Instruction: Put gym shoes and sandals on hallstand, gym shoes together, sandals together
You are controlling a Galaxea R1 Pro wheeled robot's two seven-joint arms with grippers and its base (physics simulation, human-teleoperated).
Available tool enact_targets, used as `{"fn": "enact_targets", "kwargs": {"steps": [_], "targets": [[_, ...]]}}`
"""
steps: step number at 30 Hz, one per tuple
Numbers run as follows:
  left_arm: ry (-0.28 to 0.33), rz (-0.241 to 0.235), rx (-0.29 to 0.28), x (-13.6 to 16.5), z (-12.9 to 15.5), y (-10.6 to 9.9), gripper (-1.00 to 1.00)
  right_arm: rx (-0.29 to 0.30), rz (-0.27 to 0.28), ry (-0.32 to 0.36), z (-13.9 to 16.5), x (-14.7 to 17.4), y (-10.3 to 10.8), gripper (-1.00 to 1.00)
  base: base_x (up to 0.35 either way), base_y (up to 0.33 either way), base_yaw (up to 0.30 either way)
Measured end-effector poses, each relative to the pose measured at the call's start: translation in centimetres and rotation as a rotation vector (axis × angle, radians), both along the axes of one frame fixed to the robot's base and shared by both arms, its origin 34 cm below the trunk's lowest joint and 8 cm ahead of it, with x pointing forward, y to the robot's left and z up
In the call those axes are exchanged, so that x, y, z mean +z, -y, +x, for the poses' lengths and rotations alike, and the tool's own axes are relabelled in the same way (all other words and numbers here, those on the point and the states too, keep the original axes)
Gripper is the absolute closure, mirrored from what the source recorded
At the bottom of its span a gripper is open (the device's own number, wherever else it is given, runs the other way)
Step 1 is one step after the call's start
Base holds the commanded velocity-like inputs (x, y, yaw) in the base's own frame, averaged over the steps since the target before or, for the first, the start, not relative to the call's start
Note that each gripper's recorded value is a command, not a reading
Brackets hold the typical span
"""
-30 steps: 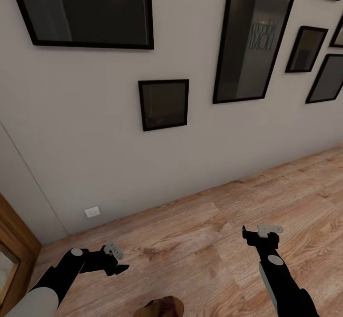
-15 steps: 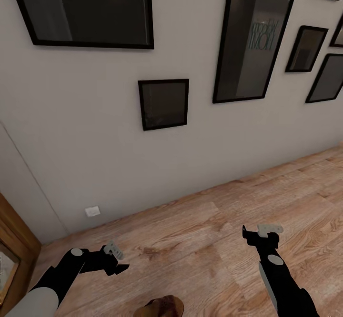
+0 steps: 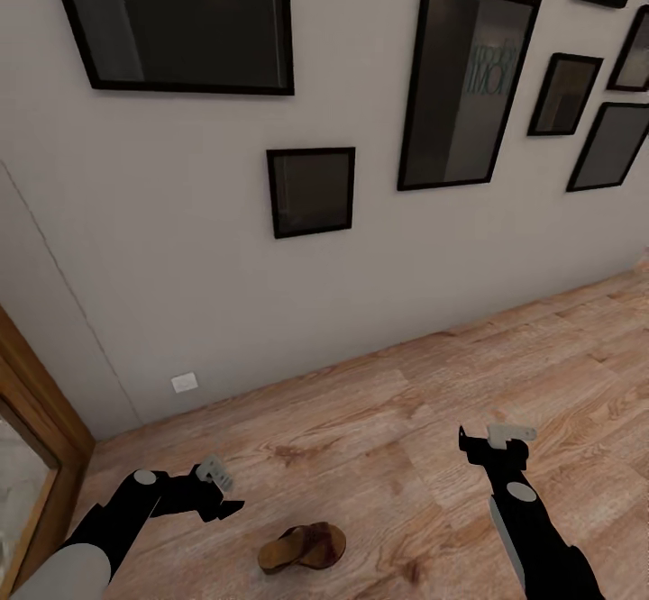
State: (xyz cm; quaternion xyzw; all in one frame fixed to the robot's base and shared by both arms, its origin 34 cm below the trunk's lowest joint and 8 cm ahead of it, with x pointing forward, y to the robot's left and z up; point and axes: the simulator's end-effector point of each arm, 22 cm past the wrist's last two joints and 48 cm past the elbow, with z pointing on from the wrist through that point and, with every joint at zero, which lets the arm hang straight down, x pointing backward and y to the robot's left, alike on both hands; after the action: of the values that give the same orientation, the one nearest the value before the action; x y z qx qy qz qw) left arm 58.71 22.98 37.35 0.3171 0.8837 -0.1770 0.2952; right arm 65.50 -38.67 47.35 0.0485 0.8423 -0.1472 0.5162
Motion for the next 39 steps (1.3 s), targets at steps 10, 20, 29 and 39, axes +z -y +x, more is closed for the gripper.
{"fn": "enact_targets", "kwargs": {"steps": [10,20,29,39], "targets": [[-0.002,0.000,0.002,-0.01,0.00,-0.04,-1.00,0.000,0.000,0.000,0.00,-0.01,0.00,-1.00,-0.059,0.010,0.000],[-0.010,0.000,0.001,-0.34,-0.16,0.04,-1.00,0.000,0.000,-0.009,-0.11,-0.44,0.00,-1.00,-0.038,0.077,-0.133],[-0.012,0.000,0.000,-0.44,-0.21,0.09,-1.00,0.000,0.000,-0.011,-0.12,-0.54,0.00,-1.00,-0.004,0.119,-0.031],[-0.012,0.003,-0.004,-0.45,-0.21,0.14,-1.00,-0.002,0.001,-0.010,-0.11,-0.50,0.04,-1.00,0.000,0.011,-0.002]]}}
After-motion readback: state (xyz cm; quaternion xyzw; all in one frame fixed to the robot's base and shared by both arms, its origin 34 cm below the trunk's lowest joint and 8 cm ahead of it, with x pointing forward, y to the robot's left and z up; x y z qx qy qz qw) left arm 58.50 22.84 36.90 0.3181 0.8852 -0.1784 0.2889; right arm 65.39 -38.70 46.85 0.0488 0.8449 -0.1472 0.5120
